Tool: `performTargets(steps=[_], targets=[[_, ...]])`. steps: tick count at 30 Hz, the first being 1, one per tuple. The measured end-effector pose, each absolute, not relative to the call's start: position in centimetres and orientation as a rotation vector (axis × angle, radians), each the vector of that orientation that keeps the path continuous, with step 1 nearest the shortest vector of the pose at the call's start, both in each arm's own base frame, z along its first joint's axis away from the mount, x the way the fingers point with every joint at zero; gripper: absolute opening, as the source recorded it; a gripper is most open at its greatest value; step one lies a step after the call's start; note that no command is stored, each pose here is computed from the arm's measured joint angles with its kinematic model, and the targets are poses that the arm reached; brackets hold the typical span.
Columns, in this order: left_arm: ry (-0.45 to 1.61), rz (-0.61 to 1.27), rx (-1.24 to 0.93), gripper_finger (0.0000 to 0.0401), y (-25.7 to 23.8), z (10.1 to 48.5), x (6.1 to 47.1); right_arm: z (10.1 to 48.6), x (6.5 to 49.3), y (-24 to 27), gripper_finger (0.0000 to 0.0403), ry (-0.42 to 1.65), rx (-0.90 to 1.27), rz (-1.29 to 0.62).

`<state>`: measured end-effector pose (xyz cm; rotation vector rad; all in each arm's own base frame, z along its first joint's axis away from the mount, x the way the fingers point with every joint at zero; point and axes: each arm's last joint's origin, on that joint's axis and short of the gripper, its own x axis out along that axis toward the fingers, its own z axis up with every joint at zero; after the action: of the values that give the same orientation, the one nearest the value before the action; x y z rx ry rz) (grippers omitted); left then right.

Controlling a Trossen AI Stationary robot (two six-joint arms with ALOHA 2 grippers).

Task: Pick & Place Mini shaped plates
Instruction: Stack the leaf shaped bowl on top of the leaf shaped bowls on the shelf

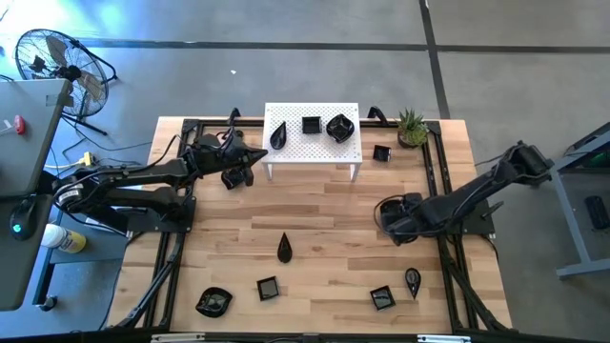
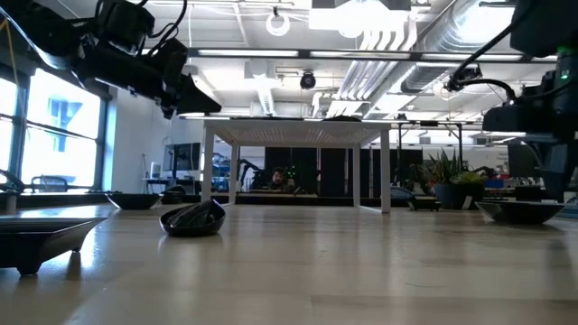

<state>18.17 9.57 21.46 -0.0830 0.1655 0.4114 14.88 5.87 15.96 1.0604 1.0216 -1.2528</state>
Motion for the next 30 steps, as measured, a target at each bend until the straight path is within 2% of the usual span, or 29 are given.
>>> performTargets(steps=[9,17,24,30], targets=[[0.165,0.411,-0.083,0.0001,9.6,21.5,18.2,16.0,15.7,4.4,0.0134,0.906,1.034,-1.270],[0.165,0.411,-0.083,0.0001,9.6,21.5,18.2,16.0,15.0,4.2,0.0132,0.960,1.040,-1.350],[0.165,0.412,-0.083,0.0001,9.6,21.5,18.2,13.9,15.1,4.5,0.0134,0.900,1.140,-1.267],[0.165,0.412,-0.083,0.0001,9.6,21.5,18.2,13.0,15.2,4.2,0.0132,0.839,1.144,-1.227]])
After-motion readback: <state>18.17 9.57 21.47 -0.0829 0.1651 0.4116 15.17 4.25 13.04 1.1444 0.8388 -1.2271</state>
